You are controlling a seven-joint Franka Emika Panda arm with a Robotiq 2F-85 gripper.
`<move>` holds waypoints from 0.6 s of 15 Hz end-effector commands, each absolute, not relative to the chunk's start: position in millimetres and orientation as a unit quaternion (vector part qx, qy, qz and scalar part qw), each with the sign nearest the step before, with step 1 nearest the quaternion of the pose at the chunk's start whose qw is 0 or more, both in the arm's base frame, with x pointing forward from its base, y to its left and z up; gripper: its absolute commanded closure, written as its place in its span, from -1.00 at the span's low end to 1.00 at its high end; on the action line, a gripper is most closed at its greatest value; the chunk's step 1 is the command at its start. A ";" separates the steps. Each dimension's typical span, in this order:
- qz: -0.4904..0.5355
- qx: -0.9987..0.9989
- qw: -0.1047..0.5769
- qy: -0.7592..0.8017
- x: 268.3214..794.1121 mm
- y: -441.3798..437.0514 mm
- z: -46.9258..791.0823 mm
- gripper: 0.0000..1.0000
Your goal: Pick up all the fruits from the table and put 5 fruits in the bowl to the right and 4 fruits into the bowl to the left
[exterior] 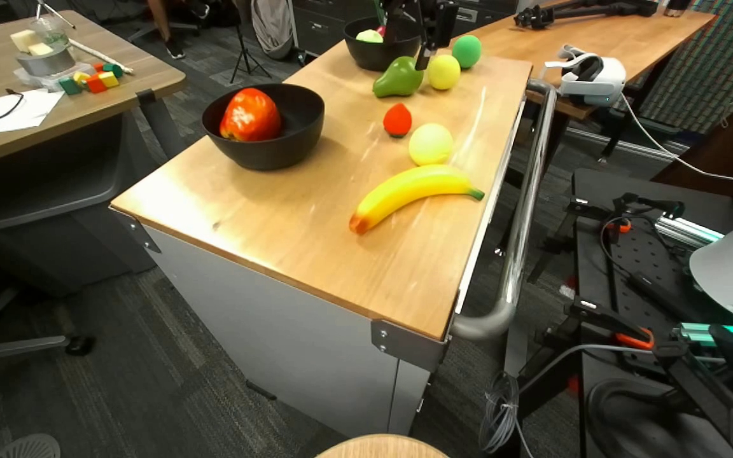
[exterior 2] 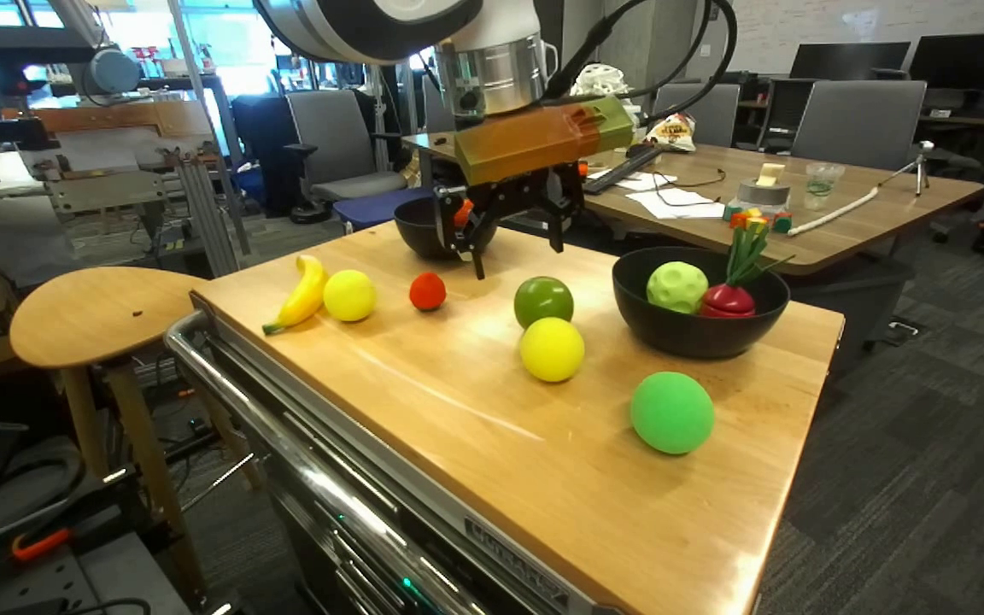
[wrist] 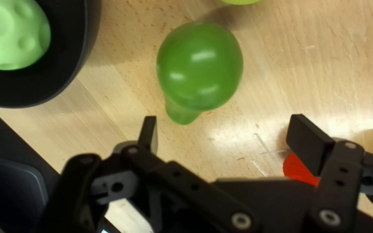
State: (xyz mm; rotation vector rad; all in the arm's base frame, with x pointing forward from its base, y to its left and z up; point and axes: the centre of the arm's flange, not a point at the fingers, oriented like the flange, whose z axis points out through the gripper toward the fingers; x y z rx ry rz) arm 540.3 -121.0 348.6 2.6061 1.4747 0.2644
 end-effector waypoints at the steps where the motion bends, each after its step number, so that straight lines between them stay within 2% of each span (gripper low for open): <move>1: 0.098 0.864 0.098 0.484 538.0 -130.7 346.9 -1.00; 9: 0.071 0.879 0.105 0.460 536.1 -148.9 314.8 -1.00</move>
